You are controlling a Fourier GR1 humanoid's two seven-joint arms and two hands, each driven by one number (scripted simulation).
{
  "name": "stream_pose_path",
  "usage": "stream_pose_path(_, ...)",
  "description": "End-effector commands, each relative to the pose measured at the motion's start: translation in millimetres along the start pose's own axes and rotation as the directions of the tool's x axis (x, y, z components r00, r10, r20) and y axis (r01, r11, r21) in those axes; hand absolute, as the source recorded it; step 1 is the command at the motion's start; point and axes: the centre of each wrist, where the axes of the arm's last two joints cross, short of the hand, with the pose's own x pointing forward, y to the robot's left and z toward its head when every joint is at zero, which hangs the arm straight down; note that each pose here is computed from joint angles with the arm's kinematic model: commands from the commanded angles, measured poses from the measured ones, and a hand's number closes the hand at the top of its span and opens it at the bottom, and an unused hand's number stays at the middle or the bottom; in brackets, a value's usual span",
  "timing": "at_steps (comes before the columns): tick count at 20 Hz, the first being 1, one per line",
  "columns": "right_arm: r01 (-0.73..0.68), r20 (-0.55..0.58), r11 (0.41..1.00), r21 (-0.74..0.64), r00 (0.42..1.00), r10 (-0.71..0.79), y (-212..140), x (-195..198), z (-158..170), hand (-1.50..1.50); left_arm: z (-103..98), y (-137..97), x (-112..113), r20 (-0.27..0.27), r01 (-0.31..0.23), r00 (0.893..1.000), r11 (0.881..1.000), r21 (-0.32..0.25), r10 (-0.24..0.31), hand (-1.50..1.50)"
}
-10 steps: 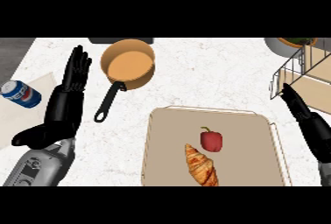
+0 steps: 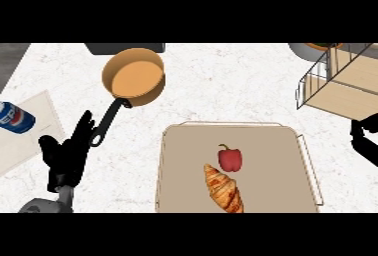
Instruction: Pick the bell pepper from the tray and place it in the tiered shelf
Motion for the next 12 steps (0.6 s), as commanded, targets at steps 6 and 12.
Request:
stream_pose_path(6, -0.068, -0.019, 0.997, 0.028, 0.997, 0.068, 5, 57, 88, -1.50, 15, 42, -37, -0.230, -0.045, 0.973, 0.998, -0.039, 0.035, 0.00)
stream_pose_path(12, -0.091, -0.044, 0.972, 0.215, 0.994, 0.102, 4, 116, 125, -1.50, -12, 36, -8, -0.215, -0.059, 0.975, 0.997, -0.057, 0.045, 0.00)
